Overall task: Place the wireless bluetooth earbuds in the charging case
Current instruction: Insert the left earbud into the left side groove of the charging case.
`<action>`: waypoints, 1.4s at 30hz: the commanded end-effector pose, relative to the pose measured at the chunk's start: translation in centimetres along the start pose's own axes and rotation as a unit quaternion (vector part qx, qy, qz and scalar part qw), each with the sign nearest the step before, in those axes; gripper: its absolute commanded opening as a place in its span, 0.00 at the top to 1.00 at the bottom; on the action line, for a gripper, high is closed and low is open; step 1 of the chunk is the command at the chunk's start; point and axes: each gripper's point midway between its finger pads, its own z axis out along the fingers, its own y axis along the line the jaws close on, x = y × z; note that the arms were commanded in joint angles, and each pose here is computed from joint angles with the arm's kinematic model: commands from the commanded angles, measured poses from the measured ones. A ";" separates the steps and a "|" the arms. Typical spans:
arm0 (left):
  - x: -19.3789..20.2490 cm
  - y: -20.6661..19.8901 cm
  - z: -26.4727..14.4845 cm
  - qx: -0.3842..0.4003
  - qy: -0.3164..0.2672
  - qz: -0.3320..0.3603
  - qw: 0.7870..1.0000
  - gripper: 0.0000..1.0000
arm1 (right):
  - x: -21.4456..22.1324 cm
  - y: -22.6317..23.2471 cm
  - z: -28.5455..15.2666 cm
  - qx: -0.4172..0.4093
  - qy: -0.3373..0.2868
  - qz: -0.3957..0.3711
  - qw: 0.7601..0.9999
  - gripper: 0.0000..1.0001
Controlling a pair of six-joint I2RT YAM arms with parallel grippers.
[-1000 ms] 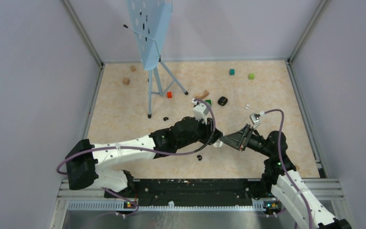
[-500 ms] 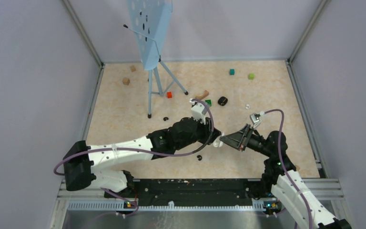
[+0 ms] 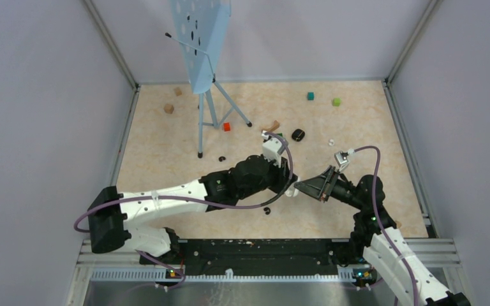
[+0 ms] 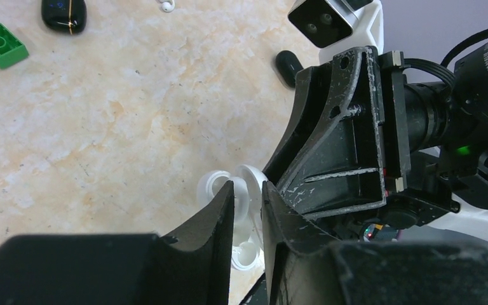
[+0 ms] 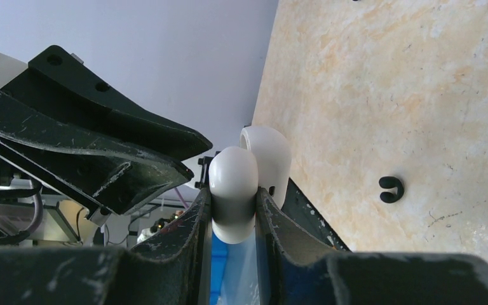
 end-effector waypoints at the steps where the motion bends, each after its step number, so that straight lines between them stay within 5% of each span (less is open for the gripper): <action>1: -1.4 -0.3 0.4 -0.010 -0.014 0.018 1.000 0.74 | -0.8 1.6 0.0 -0.023 -0.014 -0.025 0.999 1.00; 13: -0.3 -0.4 0.5 -0.009 0.009 0.031 0.999 0.77 | -0.8 1.5 0.0 -0.022 -0.014 -0.023 0.999 1.00; 24: -0.8 -0.4 -0.2 -0.022 -0.010 0.034 0.999 1.00 | -0.9 1.2 0.0 -0.015 -0.016 -0.021 1.000 1.00; 42: 0.3 -0.3 -0.1 -0.084 -0.029 0.044 0.995 1.00 | -1.3 1.7 0.1 -0.015 -0.023 -0.014 1.000 1.00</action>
